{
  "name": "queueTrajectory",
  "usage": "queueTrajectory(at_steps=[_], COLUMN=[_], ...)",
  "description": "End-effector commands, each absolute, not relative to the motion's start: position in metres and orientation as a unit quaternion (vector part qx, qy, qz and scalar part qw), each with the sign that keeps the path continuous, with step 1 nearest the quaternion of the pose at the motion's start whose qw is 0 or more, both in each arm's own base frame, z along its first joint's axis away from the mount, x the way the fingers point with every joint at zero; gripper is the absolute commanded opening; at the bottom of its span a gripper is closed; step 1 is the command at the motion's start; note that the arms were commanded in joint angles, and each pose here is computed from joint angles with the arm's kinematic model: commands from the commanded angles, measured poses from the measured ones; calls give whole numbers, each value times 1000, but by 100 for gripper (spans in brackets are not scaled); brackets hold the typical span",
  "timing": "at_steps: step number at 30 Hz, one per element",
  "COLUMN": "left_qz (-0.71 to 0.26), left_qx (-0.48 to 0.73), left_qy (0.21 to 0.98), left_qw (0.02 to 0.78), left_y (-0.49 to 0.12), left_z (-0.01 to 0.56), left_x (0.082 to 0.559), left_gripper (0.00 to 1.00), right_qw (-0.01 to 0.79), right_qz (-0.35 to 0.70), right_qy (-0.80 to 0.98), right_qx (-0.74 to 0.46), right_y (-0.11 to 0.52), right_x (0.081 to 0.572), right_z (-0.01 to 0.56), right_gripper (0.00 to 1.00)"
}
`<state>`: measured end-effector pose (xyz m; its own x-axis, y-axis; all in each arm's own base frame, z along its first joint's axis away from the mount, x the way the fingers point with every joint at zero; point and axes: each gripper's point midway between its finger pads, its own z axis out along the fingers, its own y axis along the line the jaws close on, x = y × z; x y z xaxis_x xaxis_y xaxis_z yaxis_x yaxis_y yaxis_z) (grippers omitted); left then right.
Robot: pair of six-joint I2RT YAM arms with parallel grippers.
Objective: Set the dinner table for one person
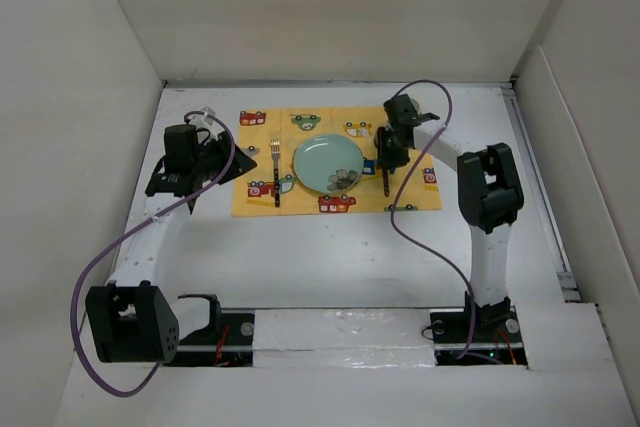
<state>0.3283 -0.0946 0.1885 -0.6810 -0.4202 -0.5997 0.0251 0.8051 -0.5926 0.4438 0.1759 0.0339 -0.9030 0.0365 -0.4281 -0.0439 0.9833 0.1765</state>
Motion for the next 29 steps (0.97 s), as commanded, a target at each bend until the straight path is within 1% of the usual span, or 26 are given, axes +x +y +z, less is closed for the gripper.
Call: queueTrajectory(at_steps=[1, 3, 4, 6, 7, 10, 11, 12, 13, 14, 15, 16, 17, 18, 19, 20, 21, 22, 23, 25, 27, 29], left_qz=[-287, -283, -278, -278, -278, -300, -306, -312, -321, -328, -332, -329, -342, -345, -345, -351, -348, -338, -334, -316, -314, -321], left_qx=[-100, -96, -96, -85, -82, -67, -64, -61, -67, -60, -62, -74, -82, -87, -94, -98, -103, -113, -116, -123, -126, -130], left_qy=[862, 865, 867, 869, 867, 857, 849, 841, 830, 808, 794, 781, 751, 735, 714, 693, 683, 672, 661, 656, 668, 682], left_qw=[405, 403, 403, 402, 405, 413, 427, 438, 450, 486, 505, 526, 559, 577, 602, 622, 634, 649, 662, 674, 663, 644], left_y=[-93, -93, -91, -95, -96, -105, -106, -108, -109, -109, -109, -104, -103, -101, -97, -95, -91, -85, -81, -74, -75, -78], left_z=[202, 203, 203, 207, 211, 230, 248, 262, 277, 313, 333, 352, 390, 410, 432, 459, 470, 482, 495, 499, 486, 465], left_x=[328, 329, 330, 330, 331, 332, 336, 337, 339, 341, 341, 342, 337, 334, 328, 321, 317, 314, 307, 306, 311, 316], left_gripper=[34, 36, 37, 38, 40, 44, 45, 48, 50, 51, 53, 54, 55, 57, 58, 58, 60, 61, 61, 61, 62, 66], right_qw=[272, 283, 292, 311, 343, 413, 464, 496, 547, 601, 637, 682, 699, 744, 756, 766, 776, 778, 778, 766, 752, 734], right_qz=[107, 127, 136, 148, 158, 175, 178, 182, 189, 179, 180, 191, 179, 185, 190, 183, 178, 167, 154, 139, 145, 158], right_qy=[956, 950, 946, 937, 924, 892, 867, 848, 815, 779, 749, 704, 688, 634, 616, 602, 588, 586, 588, 609, 627, 648], right_qx=[-9, -24, -39, -54, -60, -58, -43, -37, -18, 3, 22, 42, 74, 96, 113, 129, 142, 150, 159, 154, 140, 130], right_y=[183, 187, 191, 192, 190, 181, 165, 160, 150, 130, 115, 105, 89, 70, 61, 51, 42, 36, 31, 32, 40, 51], right_x=[449, 444, 436, 430, 425, 417, 409, 402, 403, 381, 374, 365, 358, 334, 325, 318, 309, 307, 309, 318, 328, 338], right_z=[86, 109, 130, 159, 194, 256, 298, 322, 356, 391, 414, 447, 450, 487, 497, 505, 514, 516, 514, 505, 492, 480], right_gripper=[42, 47, 51, 51, 51, 51, 51, 51, 52, 53, 55, 63, 68, 72, 77, 78, 80, 83, 84, 87, 89, 91])
